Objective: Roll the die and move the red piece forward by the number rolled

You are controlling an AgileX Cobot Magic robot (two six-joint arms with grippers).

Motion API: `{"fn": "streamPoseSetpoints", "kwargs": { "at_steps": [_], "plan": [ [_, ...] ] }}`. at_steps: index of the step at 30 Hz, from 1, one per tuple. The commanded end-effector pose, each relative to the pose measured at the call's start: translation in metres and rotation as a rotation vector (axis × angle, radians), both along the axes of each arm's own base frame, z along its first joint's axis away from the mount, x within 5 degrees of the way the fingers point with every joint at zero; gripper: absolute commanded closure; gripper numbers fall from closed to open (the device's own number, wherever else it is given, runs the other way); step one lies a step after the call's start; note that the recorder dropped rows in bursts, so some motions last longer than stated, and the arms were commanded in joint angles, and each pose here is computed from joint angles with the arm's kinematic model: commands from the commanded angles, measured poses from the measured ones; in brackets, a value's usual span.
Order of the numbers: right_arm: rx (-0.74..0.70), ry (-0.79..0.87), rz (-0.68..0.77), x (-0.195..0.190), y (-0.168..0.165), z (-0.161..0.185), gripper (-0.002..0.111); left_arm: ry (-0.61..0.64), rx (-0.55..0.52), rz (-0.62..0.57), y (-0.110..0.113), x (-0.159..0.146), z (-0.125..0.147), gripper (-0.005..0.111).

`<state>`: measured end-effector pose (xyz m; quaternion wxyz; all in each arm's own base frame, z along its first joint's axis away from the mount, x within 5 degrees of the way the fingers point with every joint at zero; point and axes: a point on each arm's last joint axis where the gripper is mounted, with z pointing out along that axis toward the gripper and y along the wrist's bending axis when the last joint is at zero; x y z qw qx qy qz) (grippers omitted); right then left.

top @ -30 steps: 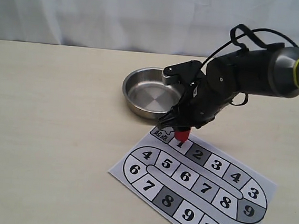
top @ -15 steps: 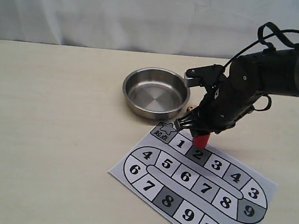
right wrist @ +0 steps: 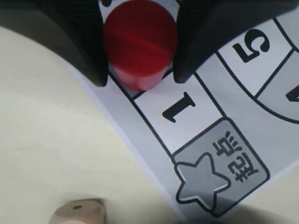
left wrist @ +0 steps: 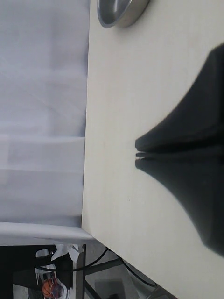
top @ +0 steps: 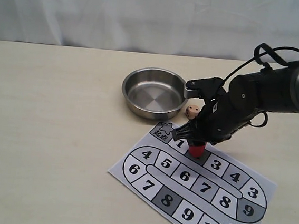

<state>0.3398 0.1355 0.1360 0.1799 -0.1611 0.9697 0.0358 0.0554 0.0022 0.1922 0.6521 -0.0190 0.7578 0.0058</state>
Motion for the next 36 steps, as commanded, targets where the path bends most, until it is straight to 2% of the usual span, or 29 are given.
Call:
{"fn": "streamPoseSetpoints", "kwargs": {
  "at_steps": [1, 5, 10, 22, 24, 25, 26, 27, 29, 33, 35, 36],
  "plan": [
    [-0.014, 0.038, -0.006, -0.003, -0.004, -0.008, 0.083, -0.006, -0.004, 0.000, 0.000, 0.000, 0.000, 0.107],
    [-0.008, 0.034, -0.015, -0.003, -0.004, -0.005, 0.060, -0.006, -0.004, 0.000, 0.000, 0.000, 0.000, 0.107],
    [-0.004, 0.024, -0.015, -0.003, -0.004, -0.002, 0.048, -0.010, -0.004, 0.000, 0.000, 0.000, 0.000, 0.107],
    [0.035, -0.075, -0.015, 0.008, 0.000, 0.030, 0.045, -0.010, -0.004, 0.000, 0.000, 0.000, 0.000, 0.107],
    [0.043, -0.096, -0.019, 0.013, 0.001, 0.035, 0.051, -0.010, -0.004, 0.000, 0.000, 0.000, 0.000, 0.107],
    [0.048, -0.110, -0.028, 0.017, -0.001, 0.038, 0.062, -0.010, -0.004, 0.000, 0.000, 0.000, 0.000, 0.107],
    [0.050, -0.115, -0.042, 0.020, -0.005, 0.040, 0.068, -0.010, -0.004, 0.000, 0.000, 0.000, 0.000, 0.107],
    [0.057, -0.122, -0.088, 0.025, -0.016, 0.042, 0.076, -0.010, -0.004, 0.000, 0.000, 0.000, 0.000, 0.107],
    [0.057, -0.130, -0.158, 0.033, -0.041, 0.042, 0.083, -0.010, -0.004, 0.000, 0.000, 0.000, 0.000, 0.107],
    [0.040, -0.126, -0.301, 0.042, -0.099, 0.042, 0.085, -0.004, -0.006, 0.000, 0.000, 0.000, 0.000, 0.107],
    [0.013, -0.117, -0.307, 0.043, -0.118, 0.041, 0.086, -0.004, -0.006, 0.000, 0.000, 0.000, 0.000, 0.107],
    [0.005, -0.107, -0.320, 0.042, -0.127, 0.041, 0.091, -0.004, -0.006, 0.000, 0.000, 0.000, 0.000, 0.107]
  ]
}}
